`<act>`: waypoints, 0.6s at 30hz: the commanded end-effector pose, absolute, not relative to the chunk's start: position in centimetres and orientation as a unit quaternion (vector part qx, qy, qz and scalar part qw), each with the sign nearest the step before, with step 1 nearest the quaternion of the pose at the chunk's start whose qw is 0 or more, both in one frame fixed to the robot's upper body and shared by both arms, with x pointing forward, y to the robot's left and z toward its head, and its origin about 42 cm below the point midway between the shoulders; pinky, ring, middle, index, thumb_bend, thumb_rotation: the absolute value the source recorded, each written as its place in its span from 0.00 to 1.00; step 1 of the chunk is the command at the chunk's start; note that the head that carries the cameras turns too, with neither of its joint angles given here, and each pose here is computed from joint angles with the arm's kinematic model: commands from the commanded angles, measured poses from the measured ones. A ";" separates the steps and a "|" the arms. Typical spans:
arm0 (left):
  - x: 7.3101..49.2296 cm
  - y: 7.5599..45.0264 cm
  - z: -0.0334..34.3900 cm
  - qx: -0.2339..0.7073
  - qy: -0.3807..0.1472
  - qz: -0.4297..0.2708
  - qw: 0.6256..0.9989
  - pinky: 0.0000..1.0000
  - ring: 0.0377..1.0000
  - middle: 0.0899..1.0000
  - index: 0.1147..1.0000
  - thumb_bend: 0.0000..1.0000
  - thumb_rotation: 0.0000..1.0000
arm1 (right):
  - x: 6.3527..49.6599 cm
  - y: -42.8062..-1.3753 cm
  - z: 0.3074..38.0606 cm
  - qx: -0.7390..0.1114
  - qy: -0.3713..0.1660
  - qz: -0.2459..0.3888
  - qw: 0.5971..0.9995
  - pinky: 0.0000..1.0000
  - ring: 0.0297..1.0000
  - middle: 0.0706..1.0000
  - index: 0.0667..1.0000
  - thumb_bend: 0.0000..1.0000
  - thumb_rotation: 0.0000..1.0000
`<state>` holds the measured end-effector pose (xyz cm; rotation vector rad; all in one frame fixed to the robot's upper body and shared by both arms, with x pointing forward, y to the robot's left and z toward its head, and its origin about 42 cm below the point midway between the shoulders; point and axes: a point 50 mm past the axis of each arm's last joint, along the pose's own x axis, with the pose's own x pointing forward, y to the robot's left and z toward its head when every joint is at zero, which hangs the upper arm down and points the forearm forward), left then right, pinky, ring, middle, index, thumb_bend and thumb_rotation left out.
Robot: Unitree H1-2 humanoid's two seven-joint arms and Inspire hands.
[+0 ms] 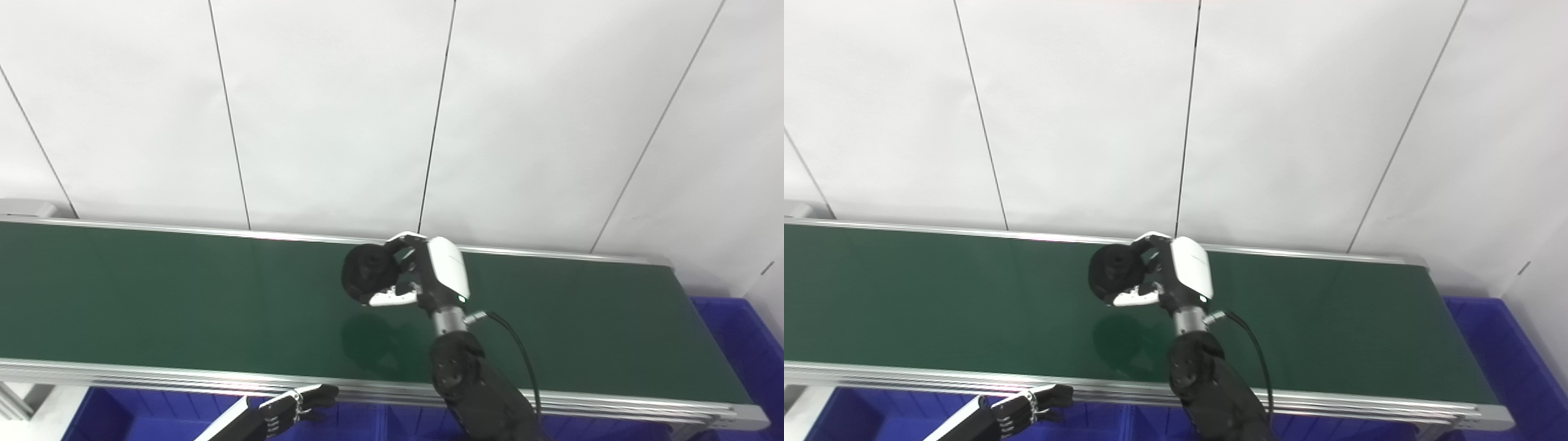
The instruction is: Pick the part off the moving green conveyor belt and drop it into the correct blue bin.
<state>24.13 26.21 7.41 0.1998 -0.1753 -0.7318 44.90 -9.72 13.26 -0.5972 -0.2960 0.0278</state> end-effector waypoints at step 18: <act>29.9 26.5 9.5 0.096 -0.136 -0.353 0.921 0.89 0.93 0.94 0.91 0.52 0.60 | 33.2 -15.7 15.0 -0.259 -0.130 -0.009 0.957 0.39 0.40 0.46 0.50 0.51 0.00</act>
